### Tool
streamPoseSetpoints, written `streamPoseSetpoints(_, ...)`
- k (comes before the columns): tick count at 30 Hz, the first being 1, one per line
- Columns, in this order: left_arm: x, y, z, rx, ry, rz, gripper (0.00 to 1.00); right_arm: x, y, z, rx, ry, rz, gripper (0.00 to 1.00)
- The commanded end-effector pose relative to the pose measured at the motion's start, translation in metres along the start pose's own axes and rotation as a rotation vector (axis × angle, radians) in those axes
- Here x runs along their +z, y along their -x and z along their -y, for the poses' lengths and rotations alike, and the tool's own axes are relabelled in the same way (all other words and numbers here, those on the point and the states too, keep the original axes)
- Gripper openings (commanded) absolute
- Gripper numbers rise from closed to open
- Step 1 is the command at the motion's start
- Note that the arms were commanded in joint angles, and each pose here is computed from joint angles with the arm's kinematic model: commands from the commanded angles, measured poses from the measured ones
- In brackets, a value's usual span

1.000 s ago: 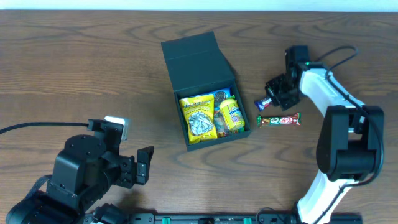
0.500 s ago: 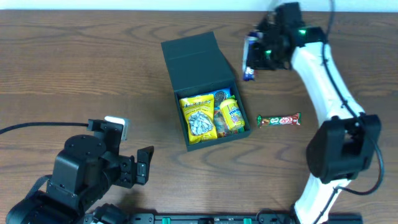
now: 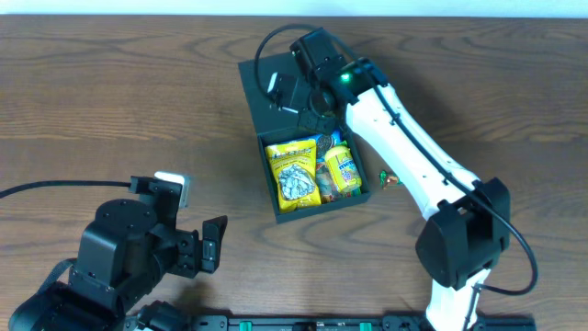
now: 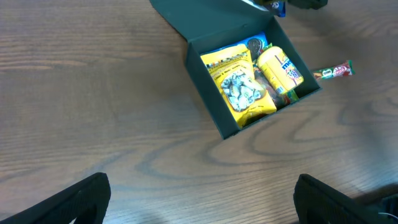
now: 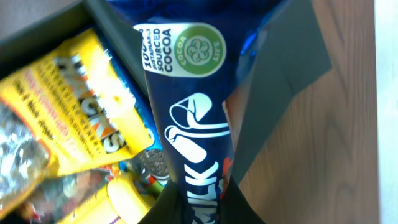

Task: Pack container
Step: 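Carry the Dairy Milk bar into the box and release it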

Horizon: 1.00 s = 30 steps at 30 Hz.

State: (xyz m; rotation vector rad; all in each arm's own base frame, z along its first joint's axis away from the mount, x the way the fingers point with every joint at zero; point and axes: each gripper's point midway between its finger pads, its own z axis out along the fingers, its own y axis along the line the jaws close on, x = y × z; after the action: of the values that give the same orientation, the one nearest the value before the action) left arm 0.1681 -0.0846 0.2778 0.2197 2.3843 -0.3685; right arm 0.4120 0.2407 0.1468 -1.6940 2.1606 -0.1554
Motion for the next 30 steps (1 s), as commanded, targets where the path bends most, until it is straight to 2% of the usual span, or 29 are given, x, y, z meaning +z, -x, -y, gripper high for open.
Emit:
streamPoseSetpoints(1, -0.006, 0.005, 0.0, 0.003, 0.0, 0.023, 0.95, -0.001, -0.002, -0.003, -0.141, 0.008, -0.022, 0.01)
streamPoseSetpoints(9, -0.006, 0.006, 0.0, 0.007, 0.0, 0.024, 0.95, 0.009, -0.018, -0.026, -0.181, 0.105, -0.092, 0.02)
streamPoseSetpoints(10, -0.006, 0.005, 0.0, 0.007, 0.0, 0.023, 0.95, 0.009, -0.019, -0.025, -0.181, 0.1, -0.098, 0.2)
streamPoseSetpoints(11, -0.006, 0.006, 0.0, 0.007, 0.0, 0.024, 0.95, 0.009, -0.019, -0.025, -0.18, 0.099, -0.098, 0.66)
streamPoseSetpoints(12, -0.006, 0.005, 0.0, 0.007, 0.0, 0.024, 0.95, 0.009, -0.018, -0.023, -0.18, 0.091, -0.095, 0.99)
streamPoseSetpoints(15, -0.006, 0.006, 0.0, 0.007, 0.0, 0.024, 0.95, 0.01, -0.018, -0.013, -0.149, 0.042, -0.107, 0.99)
streamPoseSetpoints(22, -0.006, 0.005, 0.0, 0.007, 0.0, 0.023, 0.95, 0.007, -0.024, 0.023, 0.044, -0.153, -0.166, 0.99)
streamPoseSetpoints(27, -0.006, 0.005, 0.0, 0.007, 0.0, 0.022, 0.95, 0.0, -0.05, 0.039, 0.327, -0.268, -0.248, 0.99)
streamPoseSetpoints(30, -0.006, 0.005, 0.0, 0.007, 0.0, 0.021, 0.95, 0.0, -0.079, 0.048, 0.638, -0.296, -0.268, 0.99)
